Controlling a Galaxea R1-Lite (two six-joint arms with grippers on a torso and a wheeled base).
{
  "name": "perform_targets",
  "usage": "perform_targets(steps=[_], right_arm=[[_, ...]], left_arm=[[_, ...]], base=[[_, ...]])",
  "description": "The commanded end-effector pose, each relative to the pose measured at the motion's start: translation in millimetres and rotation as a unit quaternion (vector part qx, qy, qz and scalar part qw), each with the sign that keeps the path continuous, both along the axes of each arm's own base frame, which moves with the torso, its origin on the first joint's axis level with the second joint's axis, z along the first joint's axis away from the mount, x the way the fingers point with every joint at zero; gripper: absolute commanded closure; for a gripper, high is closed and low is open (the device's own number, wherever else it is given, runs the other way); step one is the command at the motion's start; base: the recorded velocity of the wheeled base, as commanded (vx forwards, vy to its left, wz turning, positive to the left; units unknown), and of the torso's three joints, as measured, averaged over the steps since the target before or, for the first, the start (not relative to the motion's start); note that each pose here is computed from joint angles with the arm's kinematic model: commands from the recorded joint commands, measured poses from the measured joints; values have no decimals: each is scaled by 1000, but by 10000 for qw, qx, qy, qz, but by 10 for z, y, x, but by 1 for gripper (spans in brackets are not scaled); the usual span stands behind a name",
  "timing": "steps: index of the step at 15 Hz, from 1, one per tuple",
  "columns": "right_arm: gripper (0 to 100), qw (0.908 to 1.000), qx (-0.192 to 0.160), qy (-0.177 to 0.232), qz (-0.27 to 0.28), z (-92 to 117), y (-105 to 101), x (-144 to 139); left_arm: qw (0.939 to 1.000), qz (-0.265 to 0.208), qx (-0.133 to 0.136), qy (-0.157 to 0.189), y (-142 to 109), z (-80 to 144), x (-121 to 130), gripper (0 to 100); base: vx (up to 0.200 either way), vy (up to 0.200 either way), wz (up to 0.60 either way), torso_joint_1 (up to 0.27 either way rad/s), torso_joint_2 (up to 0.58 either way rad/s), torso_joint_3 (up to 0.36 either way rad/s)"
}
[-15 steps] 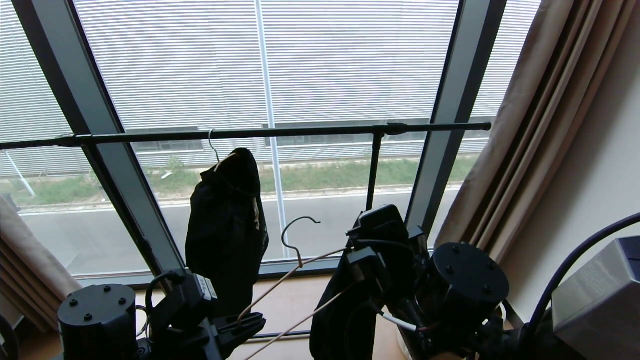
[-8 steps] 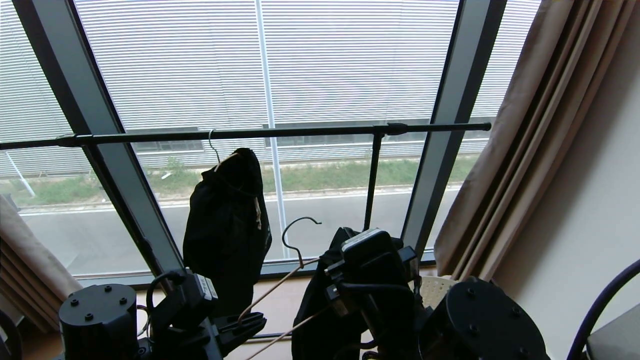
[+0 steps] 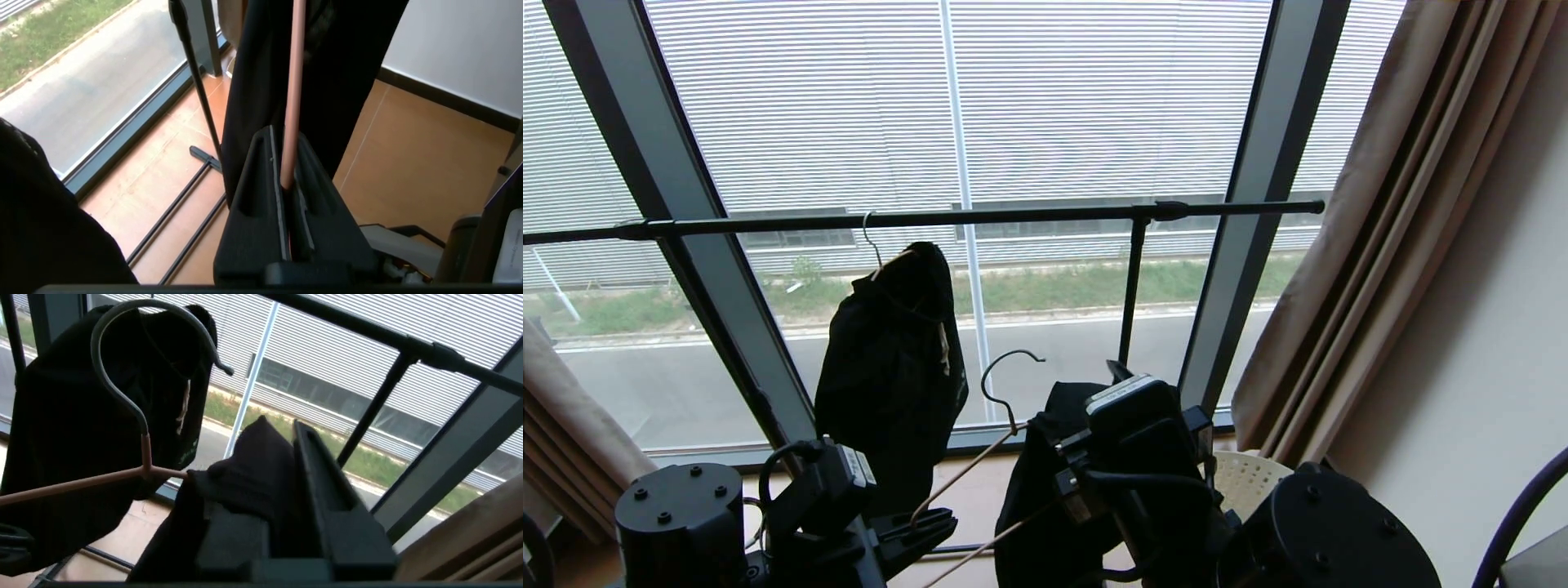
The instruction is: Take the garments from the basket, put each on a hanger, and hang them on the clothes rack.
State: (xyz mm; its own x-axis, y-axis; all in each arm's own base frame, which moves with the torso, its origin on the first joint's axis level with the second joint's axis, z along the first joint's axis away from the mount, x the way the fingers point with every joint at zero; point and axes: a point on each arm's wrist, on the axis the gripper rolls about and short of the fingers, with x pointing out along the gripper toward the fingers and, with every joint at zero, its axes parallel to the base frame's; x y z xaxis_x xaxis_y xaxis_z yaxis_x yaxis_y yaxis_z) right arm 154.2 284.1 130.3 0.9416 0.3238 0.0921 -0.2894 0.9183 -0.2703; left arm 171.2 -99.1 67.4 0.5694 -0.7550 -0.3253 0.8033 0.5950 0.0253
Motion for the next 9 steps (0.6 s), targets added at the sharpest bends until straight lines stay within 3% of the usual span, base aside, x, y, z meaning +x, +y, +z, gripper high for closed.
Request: perform_targets(steps=[1,9], right_arm=[[0,10000,80,-39,-6,58,-11,-6],[0,9987,199,-57,-470,61,25,174]], left_arm=[[10000,-1,-34,-64,4,28,-8,100],[9998,-99,-126,-138,-25,81,-50,100]], base=[[0,0,0,0,0,0],[0,0,0,0,0,0]])
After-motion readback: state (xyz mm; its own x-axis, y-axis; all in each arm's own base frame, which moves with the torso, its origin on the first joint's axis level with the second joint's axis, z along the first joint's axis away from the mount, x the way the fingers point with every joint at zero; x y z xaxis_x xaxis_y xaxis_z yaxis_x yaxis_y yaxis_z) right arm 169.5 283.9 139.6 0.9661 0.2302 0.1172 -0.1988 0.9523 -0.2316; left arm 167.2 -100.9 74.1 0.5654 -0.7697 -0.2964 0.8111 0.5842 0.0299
